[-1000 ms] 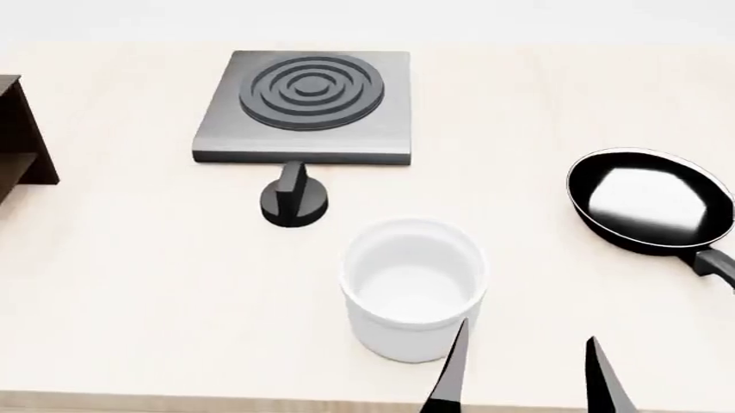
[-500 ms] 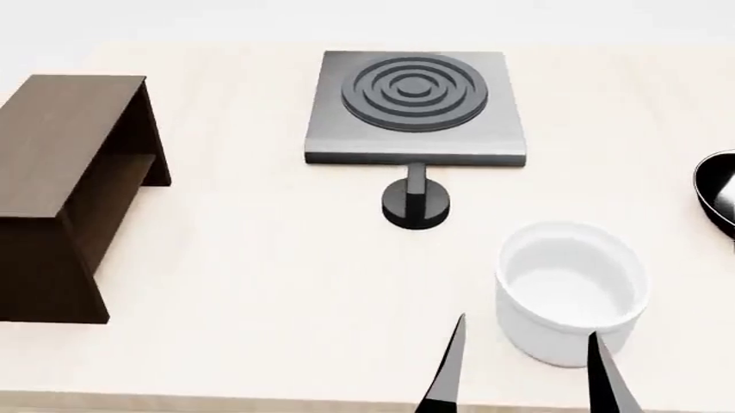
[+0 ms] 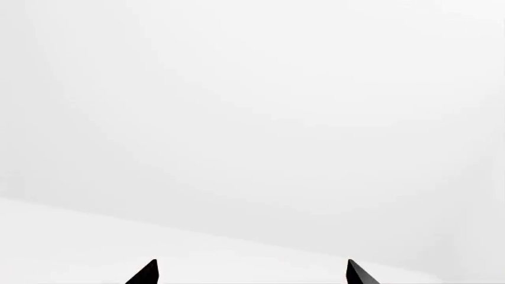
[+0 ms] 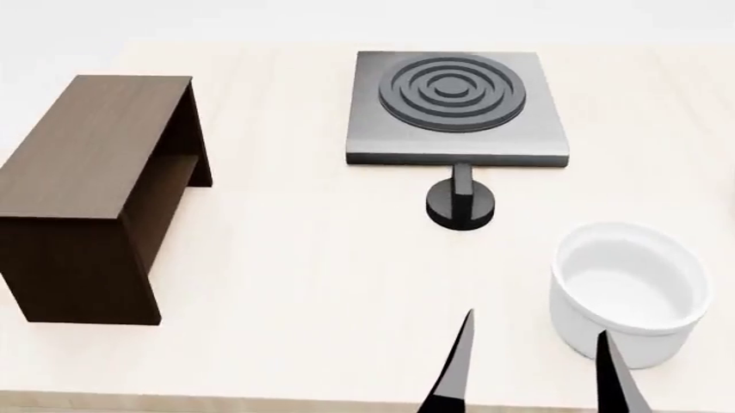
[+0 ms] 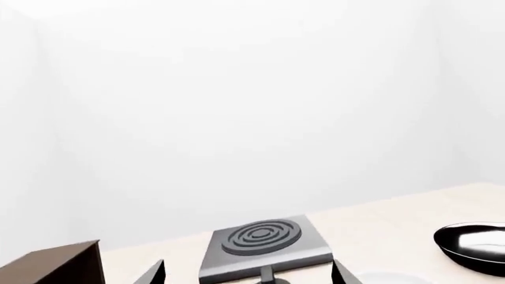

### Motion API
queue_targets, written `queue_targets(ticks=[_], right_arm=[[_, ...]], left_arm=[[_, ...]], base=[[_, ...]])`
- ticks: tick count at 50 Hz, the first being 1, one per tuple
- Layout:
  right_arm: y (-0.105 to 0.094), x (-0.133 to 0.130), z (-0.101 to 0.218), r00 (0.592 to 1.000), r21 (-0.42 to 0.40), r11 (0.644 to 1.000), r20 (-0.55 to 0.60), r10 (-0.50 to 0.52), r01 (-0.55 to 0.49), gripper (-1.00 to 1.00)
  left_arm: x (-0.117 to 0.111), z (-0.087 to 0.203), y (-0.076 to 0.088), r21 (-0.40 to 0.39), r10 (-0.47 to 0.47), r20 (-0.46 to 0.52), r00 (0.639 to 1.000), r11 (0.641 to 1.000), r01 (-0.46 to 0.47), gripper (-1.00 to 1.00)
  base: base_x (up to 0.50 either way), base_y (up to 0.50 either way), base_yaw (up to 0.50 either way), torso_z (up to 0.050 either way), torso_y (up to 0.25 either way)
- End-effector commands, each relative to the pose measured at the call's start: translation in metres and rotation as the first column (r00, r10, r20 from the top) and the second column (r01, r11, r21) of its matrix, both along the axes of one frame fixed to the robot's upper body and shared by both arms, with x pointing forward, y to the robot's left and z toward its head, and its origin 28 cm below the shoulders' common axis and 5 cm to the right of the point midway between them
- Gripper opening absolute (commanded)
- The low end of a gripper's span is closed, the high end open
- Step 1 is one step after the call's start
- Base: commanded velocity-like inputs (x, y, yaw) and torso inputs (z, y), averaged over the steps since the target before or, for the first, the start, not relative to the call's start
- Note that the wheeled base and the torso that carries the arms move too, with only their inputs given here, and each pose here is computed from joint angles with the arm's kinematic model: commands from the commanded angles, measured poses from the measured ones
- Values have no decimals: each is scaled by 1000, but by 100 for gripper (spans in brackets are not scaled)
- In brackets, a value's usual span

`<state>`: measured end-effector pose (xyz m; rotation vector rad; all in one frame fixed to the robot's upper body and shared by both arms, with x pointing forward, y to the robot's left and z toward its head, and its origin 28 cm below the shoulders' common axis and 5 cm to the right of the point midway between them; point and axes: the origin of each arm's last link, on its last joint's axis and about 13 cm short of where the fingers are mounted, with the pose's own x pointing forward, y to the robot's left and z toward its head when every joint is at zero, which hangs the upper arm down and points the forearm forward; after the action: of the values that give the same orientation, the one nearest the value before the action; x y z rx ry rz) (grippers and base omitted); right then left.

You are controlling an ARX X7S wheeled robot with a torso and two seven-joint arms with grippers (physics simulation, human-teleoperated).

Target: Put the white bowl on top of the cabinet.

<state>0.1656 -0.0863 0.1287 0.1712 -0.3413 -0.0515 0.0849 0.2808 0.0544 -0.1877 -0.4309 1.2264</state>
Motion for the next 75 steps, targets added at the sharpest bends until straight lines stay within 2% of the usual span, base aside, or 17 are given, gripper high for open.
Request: queue_targets(ticks=[1, 19, 31, 44, 45, 48, 50, 53, 56, 75], right_arm=[[0, -1, 2, 1000, 11, 1000, 9, 1, -1, 100], [1, -3, 4, 999, 24, 999, 24, 32, -33, 100], [2, -5, 8, 1000, 8, 1000, 26, 18, -18, 100], [1, -7, 11, 998, 16, 1000, 55, 5, -6, 100], [1, -6, 10, 999, -34, 999, 45, -26, 28, 100], [2, -6, 10, 998, -36, 999, 50, -32, 33, 100], [1, -6, 10, 997, -70, 995, 48, -68, 71, 100], [2, -5, 9, 999, -39, 998, 35, -40, 41, 100], [1, -6, 10, 998, -26, 998, 39, -55, 56, 100], [1, -6, 11, 997, -13, 998, 31, -65, 65, 100]], left_arm=[[0, -1, 0, -4, -5, 2, 1000, 1000, 5, 100], [1, -1, 0, -7, -9, 3, 1000, 1000, 9, 100], [1, -1, 0, -8, -11, 5, 1000, 1000, 12, 100], [1, -1, 0, -8, -13, 5, 1000, 1000, 13, 100], [1, -1, 0, -8, -12, 5, 1000, 1000, 12, 100], [1, -1, 0, -9, -12, 5, 1000, 1000, 12, 100], [1, -2, 0, -9, -13, 5, 1000, 1000, 13, 100], [1, -2, 0, -10, -13, 4, 1000, 1000, 13, 100], [1, -3, 0, -17, -15, 6, 1000, 1000, 15, 100], [1, -3, 0, -21, -16, 9, 1000, 1000, 16, 100]], base=[[125, 0, 0, 0, 0], [466, 0, 0, 0, 0], [431, 0, 0, 0, 0], [112, 0, 0, 0, 0], [0, 0, 0, 0, 0], [0, 141, 0, 0, 0], [0, 500, 0, 0, 0], [0, 500, 0, 0, 0], [0, 333, 0, 0, 0], [0, 182, 0, 0, 0]])
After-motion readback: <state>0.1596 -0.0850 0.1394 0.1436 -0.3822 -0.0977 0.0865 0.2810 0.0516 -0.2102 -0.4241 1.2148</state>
